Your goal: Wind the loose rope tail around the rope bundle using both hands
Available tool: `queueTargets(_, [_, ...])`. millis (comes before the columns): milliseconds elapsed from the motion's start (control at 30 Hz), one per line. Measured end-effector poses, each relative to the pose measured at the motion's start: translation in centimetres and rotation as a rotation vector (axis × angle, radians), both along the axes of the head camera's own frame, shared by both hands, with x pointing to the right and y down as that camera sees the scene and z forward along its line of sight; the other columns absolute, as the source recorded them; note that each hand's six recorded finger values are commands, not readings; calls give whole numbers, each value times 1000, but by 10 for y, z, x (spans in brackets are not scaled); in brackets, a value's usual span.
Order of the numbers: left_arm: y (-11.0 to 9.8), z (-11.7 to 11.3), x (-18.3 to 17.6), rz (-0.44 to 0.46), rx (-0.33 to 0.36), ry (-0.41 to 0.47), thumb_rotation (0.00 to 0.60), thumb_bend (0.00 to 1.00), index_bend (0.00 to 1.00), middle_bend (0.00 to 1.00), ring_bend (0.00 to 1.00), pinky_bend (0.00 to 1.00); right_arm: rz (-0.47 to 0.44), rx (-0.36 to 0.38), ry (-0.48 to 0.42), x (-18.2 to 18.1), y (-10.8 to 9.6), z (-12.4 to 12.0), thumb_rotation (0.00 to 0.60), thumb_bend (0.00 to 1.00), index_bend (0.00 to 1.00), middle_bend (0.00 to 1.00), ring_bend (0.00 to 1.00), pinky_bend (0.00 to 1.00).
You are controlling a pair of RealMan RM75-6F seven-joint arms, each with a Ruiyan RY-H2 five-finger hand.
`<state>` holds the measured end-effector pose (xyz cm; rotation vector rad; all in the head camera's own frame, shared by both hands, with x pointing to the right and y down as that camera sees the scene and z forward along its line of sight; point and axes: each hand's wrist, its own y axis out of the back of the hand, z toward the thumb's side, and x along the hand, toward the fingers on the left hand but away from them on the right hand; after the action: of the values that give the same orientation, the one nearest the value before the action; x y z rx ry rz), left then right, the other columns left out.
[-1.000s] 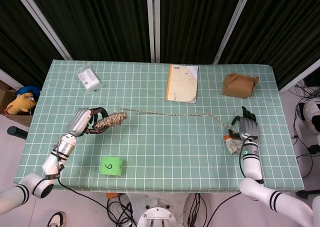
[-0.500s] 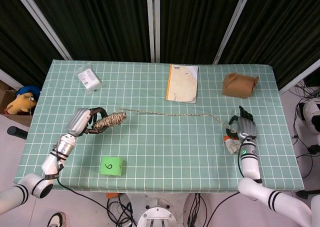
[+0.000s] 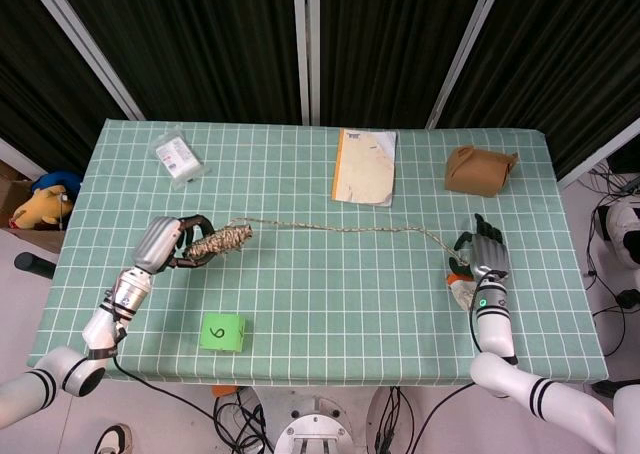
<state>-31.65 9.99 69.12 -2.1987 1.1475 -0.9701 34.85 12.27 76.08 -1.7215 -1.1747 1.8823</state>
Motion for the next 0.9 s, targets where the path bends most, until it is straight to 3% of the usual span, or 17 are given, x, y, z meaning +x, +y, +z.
queueTargets(467, [1,2,-1,-1,-3,-4,600,479,723,728,695,723,-13,2,-3,-4,0,1,600,423,531,0,0,0])
queueTargets(900, [1,4,-3,-1,-14,-19,600,478,722,728,695,723,-23,5,15,-6,3,4,600,396,581,0,0,0])
